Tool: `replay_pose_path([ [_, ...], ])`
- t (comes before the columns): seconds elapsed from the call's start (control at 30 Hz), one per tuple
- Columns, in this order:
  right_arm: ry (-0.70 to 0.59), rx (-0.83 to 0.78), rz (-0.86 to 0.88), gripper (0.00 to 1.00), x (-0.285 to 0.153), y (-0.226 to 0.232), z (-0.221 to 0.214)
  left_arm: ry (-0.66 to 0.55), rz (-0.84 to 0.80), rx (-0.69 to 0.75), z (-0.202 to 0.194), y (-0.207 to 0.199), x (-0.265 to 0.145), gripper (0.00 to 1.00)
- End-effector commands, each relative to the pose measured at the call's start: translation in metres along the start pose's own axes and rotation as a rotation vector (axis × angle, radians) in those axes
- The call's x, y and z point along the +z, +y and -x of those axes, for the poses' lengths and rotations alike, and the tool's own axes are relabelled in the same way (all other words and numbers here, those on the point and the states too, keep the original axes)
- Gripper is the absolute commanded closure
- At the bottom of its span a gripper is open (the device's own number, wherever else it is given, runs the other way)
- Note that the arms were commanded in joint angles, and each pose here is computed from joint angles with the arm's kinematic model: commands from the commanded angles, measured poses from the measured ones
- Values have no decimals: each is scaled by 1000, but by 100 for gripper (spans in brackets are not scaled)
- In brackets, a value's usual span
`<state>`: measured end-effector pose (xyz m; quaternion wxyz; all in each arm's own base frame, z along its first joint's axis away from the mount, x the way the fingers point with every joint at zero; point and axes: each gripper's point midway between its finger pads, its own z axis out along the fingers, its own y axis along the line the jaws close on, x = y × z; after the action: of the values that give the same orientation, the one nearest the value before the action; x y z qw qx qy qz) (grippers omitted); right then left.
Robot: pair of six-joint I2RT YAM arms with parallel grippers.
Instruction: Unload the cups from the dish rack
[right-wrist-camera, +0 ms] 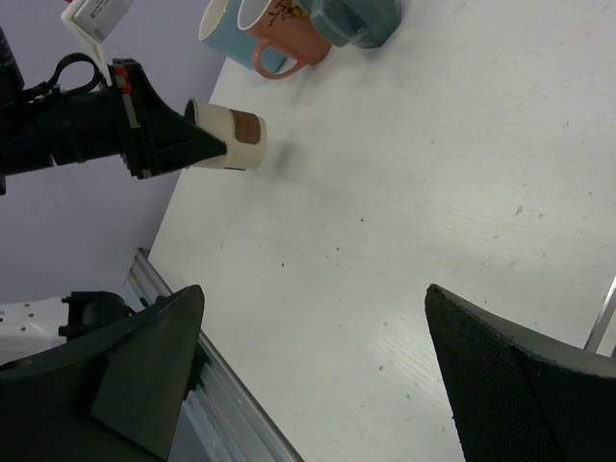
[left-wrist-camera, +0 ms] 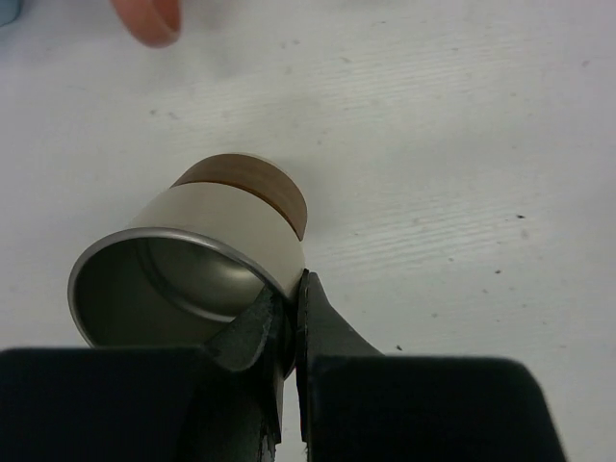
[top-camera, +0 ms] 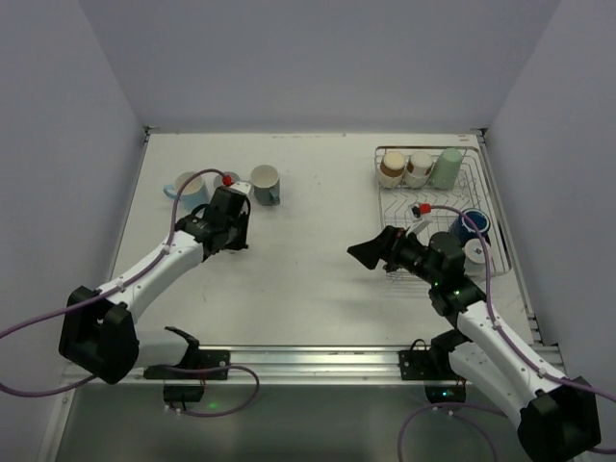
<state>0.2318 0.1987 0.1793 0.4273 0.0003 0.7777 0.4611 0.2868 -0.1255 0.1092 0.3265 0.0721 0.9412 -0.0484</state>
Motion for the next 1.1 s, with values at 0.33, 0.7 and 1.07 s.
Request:
replay_pose_path([
  [0.33,-45,-86,-24,1,-12,8,16,134,271,101,-11,49,27,90],
  [0.7,-67,-95,-95,1,-9,-1,27,15,261,66,17,47,6,43],
  [1.07,-206,-133,-434,29,-11,-32,94,-611,-309,14,107,-35,-135,13],
])
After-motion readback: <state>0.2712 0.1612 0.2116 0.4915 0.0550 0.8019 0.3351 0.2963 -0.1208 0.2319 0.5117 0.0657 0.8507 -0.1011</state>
